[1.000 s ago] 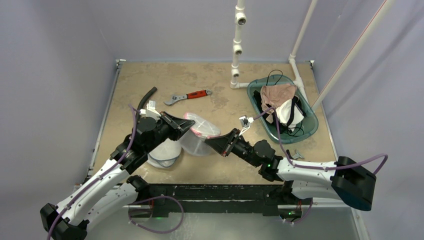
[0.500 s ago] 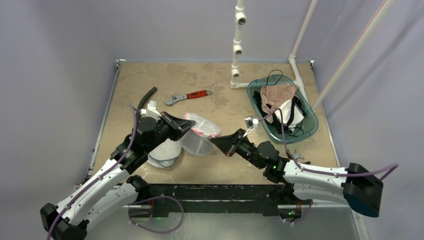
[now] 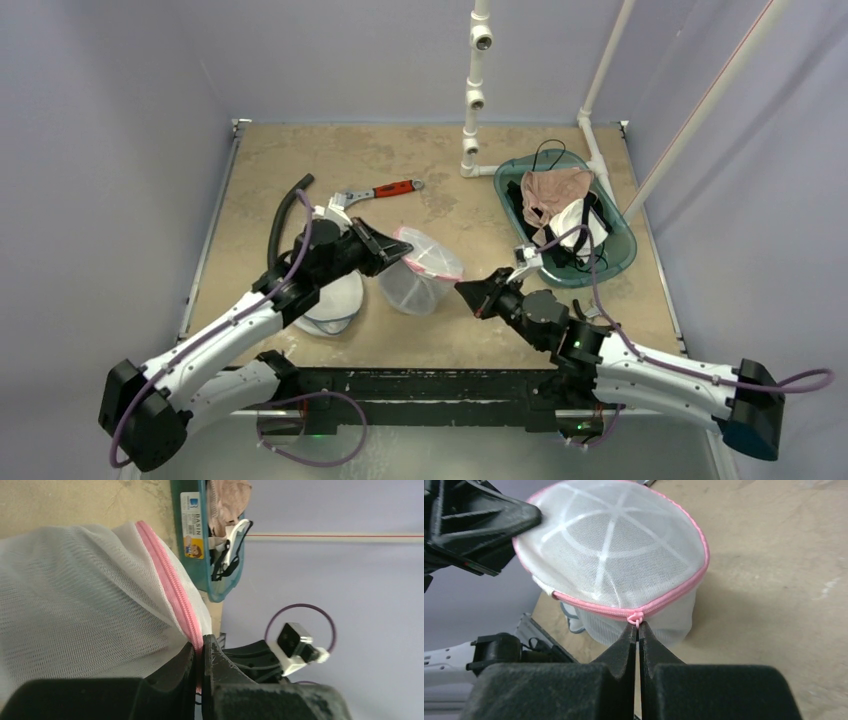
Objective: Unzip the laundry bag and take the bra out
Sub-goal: Unzip the laundry bag at the center of the board.
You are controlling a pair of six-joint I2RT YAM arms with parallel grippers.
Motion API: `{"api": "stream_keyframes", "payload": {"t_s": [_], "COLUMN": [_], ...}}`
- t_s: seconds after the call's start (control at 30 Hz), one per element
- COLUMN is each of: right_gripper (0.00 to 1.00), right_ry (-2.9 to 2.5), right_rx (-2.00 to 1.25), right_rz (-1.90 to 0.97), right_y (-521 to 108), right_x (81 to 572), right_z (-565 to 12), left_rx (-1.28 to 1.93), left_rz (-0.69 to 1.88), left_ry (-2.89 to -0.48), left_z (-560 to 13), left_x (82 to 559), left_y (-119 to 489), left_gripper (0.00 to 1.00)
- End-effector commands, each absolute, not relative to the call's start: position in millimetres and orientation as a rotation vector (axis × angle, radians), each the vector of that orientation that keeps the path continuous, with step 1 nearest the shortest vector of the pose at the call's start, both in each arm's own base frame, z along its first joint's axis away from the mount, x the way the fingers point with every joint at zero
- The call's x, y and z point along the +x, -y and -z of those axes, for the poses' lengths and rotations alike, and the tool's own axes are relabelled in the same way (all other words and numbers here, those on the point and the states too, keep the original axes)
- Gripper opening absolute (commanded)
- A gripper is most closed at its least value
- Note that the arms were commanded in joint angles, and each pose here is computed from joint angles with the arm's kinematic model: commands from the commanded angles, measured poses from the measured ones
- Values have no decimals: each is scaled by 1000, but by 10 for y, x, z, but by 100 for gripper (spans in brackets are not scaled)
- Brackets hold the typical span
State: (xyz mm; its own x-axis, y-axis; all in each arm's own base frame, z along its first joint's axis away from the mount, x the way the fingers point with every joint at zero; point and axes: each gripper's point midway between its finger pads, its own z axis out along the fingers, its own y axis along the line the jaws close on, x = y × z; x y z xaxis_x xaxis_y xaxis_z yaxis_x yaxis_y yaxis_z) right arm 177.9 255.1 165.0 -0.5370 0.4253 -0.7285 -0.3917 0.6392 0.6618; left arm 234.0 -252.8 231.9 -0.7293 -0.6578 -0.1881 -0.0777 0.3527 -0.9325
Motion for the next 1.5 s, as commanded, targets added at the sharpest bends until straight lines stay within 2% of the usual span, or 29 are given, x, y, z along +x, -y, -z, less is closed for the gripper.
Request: {"api": "stream_keyframes", "payload": {"t_s": [0.0, 0.1, 0.23, 0.33, 0.4, 0.43, 0.47, 0.57, 0.63, 0.73, 0.83, 0.93, 1.13, 1.47], "right_gripper": [0, 0, 0, 0, 0, 0, 0, 0, 0, 0, 0, 0, 0, 0], "right_ry": [-1877, -1859, -1823, -1796, -1797, -1805, -1817, -1846, -1856, -1866, -1873, -1873, -1871, -1866], "right_rx": [79, -5, -123, -179, -197, -203, -207, -209, -211, -216, -219, -218, -222, -259], "right_rz": [-878, -880, -924, -959, -969, -968, -965, -961, -957, -936, -911, -895, -879, -899], "right_y": [-2228, -2218, -2281, -2311, -2327, -2338, -2350, -2378, -2395, -2410, -2425, -2436, -2457, -2478], "right_x": [1856, 1796, 1699, 1634, 1611, 1605, 1604, 1604, 1609, 1636, 1672, 1701, 1735, 1686], "right_z": [-1580, -1630, -1722, -1754, -1720, -1678, -1622, -1490, -1440, -1413, -1403, -1385, -1405, -1435], "left_rx": [-403, -282, -27, 186, 219, 197, 160, 45, -20, -133, -252, -358, -474, -551], "left_rz": [1412, 1339, 1388, 1371, 1328, 1303, 1282, 1261, 1204, 1126, 1108, 1198, 1266, 1247], "left_ry": [-2017, -2041, -1972, -2008, -2049, -2064, -2069, -2053, -2044, -2019, -1974, -1946, -2040, -2031], "left_z": [-2572, -2382, -2377, -2265, -2106, -2013, -1924, -1823, -1849, -2018, -2221, -2298, -1936, -1775], "left_x": [2481, 2571, 2670, 2709, 2755, 2778, 2792, 2761, 2742, 2628, 2466, 2191, 1741, 1870], "left_y": [2744, 2815, 3077, 3260, 3270, 3241, 3199, 3053, 2905, 2625, 2420, 2489, 2972, 3358], "left_gripper": [0, 0, 0, 0, 0, 5, 16, 55, 70, 81, 83, 85, 84, 69]}}
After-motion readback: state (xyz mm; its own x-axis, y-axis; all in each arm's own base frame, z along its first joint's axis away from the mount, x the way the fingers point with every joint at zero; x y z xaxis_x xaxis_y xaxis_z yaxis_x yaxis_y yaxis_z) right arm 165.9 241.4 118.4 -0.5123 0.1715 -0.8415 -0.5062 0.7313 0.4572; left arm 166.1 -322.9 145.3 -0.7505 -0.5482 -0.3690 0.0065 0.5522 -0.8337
